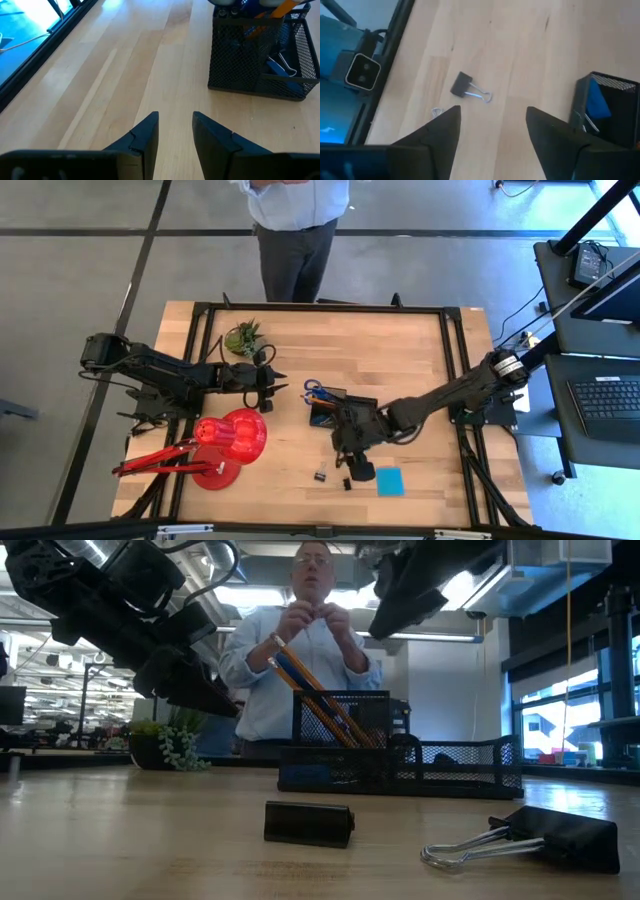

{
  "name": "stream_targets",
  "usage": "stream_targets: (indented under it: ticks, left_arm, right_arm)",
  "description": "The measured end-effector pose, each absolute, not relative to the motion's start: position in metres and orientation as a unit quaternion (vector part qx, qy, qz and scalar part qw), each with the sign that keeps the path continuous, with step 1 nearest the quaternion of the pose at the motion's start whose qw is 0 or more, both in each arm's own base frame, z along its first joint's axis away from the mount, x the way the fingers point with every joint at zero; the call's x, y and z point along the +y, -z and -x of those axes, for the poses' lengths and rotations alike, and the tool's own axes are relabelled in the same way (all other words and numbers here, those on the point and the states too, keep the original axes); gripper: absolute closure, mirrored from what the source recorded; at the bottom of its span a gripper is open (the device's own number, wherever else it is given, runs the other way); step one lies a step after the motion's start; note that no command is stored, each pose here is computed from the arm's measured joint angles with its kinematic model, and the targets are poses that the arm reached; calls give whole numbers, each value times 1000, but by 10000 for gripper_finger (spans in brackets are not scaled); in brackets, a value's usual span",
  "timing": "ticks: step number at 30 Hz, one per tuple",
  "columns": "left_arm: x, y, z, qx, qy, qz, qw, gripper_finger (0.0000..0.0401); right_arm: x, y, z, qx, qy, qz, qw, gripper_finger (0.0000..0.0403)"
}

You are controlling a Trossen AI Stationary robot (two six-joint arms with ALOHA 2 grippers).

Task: Pick and place office supplies into organizer
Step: Put the right black binder clip into the black desk organizer

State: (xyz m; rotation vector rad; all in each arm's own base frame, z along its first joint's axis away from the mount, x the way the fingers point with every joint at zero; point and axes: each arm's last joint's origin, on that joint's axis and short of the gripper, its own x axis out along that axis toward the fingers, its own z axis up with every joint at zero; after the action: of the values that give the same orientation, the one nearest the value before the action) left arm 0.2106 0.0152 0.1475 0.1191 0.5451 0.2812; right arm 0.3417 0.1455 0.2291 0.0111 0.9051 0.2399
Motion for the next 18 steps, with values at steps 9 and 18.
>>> stream_targets:
  ticks: [9,18]
  left_arm:
    - [15,-147,-211,269,-138,-59,951,288]
    - [15,-147,-211,269,-137,-62,951,288]
  right_arm:
    - [174,-232,-333,411,-110,-13,905,194]
    - [190,-234,-326,391,-101,1,915,195]
